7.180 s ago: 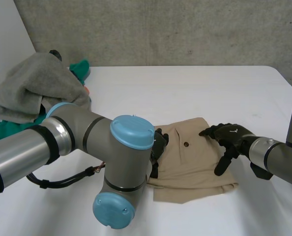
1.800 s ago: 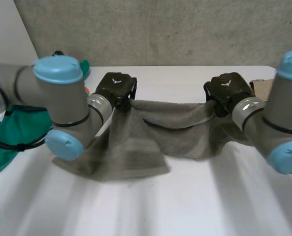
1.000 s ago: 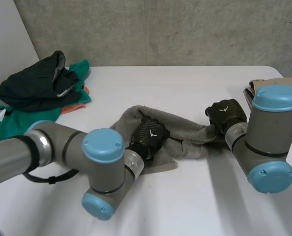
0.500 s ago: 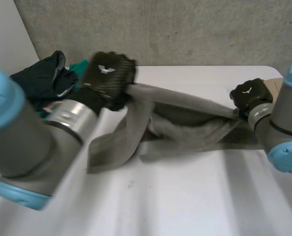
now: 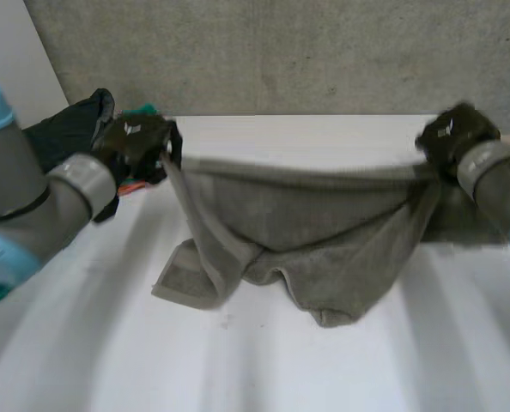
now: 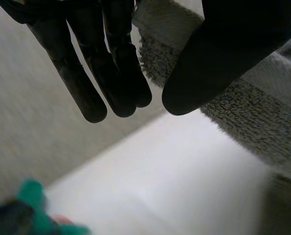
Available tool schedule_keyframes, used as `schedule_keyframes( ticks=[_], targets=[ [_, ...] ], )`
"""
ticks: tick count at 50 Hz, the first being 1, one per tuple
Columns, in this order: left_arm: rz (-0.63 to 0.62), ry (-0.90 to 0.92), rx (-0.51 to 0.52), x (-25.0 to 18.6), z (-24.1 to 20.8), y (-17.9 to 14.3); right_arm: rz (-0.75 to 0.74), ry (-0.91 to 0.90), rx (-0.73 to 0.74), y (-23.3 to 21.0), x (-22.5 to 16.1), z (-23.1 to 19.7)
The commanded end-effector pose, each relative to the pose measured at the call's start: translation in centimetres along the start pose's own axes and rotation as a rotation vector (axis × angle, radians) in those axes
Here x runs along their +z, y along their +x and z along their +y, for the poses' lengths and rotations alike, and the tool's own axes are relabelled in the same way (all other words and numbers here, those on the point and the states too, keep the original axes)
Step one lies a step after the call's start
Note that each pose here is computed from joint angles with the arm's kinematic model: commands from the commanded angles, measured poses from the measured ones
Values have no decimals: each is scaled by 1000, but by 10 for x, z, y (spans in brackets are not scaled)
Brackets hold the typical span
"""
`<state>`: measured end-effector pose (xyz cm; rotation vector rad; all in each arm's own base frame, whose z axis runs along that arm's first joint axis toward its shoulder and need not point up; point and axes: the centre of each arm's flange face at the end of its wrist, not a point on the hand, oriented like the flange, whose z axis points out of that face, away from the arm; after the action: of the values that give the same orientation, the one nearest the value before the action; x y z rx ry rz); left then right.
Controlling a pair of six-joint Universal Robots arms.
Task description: Fold the laundry.
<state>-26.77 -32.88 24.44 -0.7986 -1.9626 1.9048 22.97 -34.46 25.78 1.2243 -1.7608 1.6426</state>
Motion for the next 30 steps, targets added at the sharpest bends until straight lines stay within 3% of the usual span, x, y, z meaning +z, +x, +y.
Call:
schedule_keyframes(
  ticks=[1,4,7,12,18,26,30],
  targets=[
    [-198,500,225,54,-108,-25,503,337,193,77,38,-63],
    [-270,707,260,53,-146,-36,682,515,257,108,30,-87],
    [-300,878,293,44,-177,-37,767,608,265,122,19,-101],
    [-303,888,297,34,-184,-36,722,623,257,112,16,-104],
    [-232,696,274,39,-125,-23,589,568,229,76,19,-84],
    [-98,347,215,22,-13,9,189,315,203,-23,15,-22],
    [-23,197,237,5,40,27,49,212,196,-65,9,3]
  ],
)
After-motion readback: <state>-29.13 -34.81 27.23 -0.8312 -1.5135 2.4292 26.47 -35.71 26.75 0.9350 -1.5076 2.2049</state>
